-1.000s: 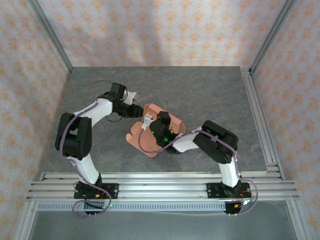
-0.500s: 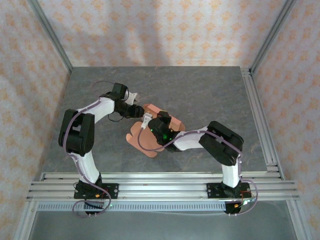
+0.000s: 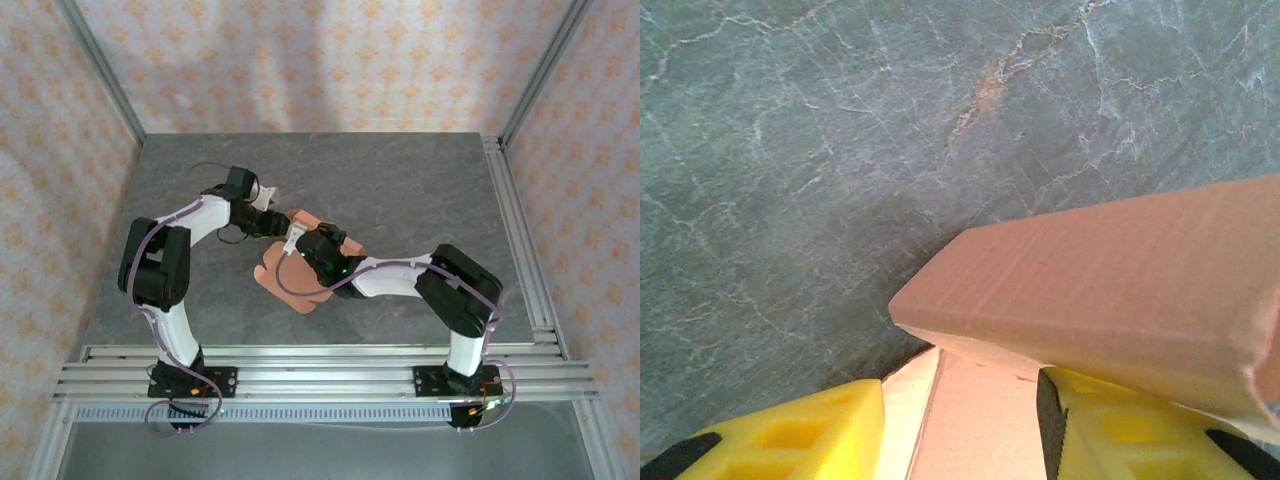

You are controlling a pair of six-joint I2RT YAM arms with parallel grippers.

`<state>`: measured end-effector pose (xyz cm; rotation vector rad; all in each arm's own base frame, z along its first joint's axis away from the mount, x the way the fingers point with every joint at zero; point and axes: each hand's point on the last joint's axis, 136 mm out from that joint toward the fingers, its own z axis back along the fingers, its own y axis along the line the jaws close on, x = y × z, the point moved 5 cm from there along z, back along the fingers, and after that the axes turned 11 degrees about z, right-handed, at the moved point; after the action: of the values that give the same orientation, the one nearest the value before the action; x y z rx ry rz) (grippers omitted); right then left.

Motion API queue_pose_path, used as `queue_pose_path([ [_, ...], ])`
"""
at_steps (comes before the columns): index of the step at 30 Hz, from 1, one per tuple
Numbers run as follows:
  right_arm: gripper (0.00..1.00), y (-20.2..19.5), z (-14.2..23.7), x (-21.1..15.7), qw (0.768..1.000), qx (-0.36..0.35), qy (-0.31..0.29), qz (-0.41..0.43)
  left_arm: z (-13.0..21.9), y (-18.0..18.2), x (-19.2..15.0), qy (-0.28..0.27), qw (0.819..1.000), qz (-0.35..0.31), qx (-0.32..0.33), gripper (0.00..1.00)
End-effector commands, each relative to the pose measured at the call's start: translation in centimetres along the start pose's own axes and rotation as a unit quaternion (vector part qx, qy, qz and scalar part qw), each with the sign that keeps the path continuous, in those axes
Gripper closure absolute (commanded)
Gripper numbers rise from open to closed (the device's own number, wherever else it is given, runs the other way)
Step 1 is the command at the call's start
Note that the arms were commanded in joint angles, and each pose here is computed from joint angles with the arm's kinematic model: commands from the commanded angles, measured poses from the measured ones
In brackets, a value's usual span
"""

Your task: Fold the paper box

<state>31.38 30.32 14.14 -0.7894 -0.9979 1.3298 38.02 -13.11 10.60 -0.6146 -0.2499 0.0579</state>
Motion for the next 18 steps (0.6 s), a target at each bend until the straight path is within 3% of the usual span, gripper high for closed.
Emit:
queue_pose_path([
  [1,1.00,-0.78,0.84,1.27,0.998,0.033,-0.036,-0.037,0.13,-1.19,0.60,-0.009,0.999,-0.029,-0.020,0.55],
  [18,1.00,-1.29,0.76,1.01,0.990,0.088,-0.050,-0.097,-0.01,-2.11,0.32,-0.001,0.997,-0.062,-0.046,0.55],
])
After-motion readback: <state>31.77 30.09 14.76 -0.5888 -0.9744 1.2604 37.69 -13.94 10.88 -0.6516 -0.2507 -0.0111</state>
